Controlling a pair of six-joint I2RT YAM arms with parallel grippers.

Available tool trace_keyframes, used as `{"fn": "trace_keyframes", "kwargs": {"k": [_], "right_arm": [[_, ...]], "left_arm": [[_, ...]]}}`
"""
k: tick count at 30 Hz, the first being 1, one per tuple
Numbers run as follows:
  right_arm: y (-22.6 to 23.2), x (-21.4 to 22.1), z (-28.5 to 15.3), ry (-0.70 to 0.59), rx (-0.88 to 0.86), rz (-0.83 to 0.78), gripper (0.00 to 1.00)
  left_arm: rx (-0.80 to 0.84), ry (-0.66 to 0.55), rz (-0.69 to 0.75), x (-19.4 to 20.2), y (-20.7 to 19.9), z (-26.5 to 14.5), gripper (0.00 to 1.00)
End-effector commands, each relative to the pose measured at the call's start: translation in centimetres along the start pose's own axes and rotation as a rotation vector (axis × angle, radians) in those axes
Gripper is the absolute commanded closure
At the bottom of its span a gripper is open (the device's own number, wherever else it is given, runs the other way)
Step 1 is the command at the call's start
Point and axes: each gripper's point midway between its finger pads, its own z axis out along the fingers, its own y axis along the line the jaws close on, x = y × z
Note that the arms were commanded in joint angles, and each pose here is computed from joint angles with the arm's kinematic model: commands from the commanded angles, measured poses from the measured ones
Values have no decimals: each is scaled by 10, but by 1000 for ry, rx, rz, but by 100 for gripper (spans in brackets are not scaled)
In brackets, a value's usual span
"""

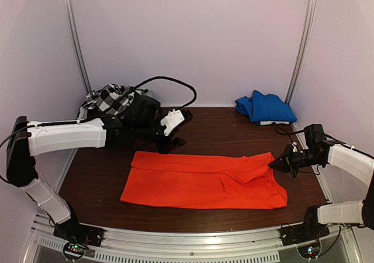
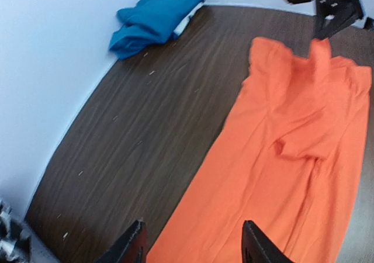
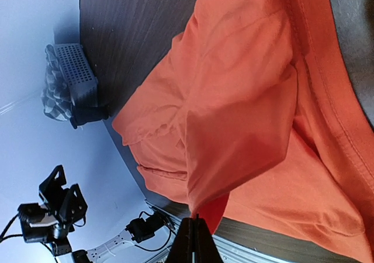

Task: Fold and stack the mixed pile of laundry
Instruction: Fold the 1/3-folded T-shirt at the center of the board.

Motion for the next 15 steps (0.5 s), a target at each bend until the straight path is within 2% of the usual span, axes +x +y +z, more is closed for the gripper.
{"fn": "trace_keyframes", "kwargs": {"k": [1,4,15], "right_arm": [[23,-35,13,-71,-76,-23,100],[34,-64,21,-121,-71,-58,100],[31,-136,62,-173,-14,-74,100]], "left_arm": [[97,-81,-57,-40,-71,53,43],[149,-96,-65,-60,-107,80,43],[105,-129,-68,-85,-125,126,39]]}}
